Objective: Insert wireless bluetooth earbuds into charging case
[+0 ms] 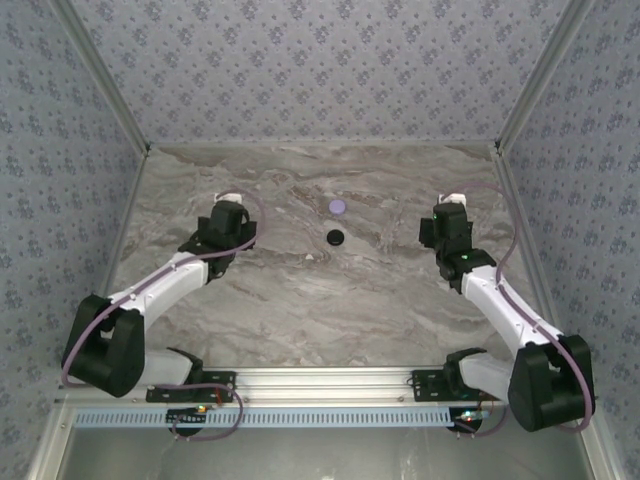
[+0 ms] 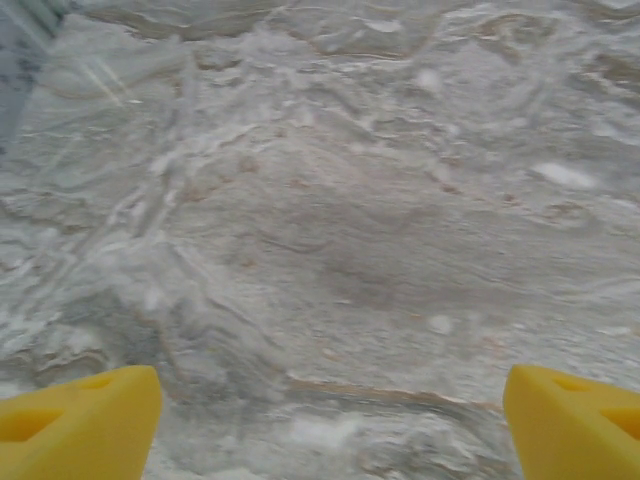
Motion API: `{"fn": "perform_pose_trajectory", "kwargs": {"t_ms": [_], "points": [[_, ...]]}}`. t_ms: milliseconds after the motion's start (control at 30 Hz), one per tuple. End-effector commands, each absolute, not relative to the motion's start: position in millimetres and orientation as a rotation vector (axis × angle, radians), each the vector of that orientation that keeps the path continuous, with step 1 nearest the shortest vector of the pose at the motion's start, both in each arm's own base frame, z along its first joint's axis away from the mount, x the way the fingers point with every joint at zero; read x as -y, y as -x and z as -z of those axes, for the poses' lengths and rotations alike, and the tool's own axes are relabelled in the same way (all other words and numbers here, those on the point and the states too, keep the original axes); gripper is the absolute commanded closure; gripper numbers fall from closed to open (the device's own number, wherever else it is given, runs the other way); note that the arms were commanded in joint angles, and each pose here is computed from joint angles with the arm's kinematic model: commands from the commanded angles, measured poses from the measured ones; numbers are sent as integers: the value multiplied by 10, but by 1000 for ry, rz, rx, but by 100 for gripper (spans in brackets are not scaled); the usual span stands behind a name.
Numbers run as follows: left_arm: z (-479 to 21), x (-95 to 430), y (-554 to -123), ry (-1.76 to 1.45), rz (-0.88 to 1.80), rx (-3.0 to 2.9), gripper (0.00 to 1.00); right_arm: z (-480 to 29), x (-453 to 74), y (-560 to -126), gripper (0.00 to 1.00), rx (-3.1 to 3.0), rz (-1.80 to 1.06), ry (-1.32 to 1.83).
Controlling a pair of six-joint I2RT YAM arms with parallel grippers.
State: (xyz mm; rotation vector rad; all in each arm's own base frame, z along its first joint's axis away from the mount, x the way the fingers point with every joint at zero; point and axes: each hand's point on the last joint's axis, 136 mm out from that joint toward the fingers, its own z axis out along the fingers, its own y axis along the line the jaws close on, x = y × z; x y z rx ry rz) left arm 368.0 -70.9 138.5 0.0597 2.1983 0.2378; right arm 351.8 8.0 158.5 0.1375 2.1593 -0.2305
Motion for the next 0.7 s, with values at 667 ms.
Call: {"fn": "perform_pose_trajectory", "kwargs": {"t_ms": [667], "points": [[-1102, -124, -3871, 42, -197, -2005, 1, -1100, 383, -3881, 0, -2099, 183, -232]]}}
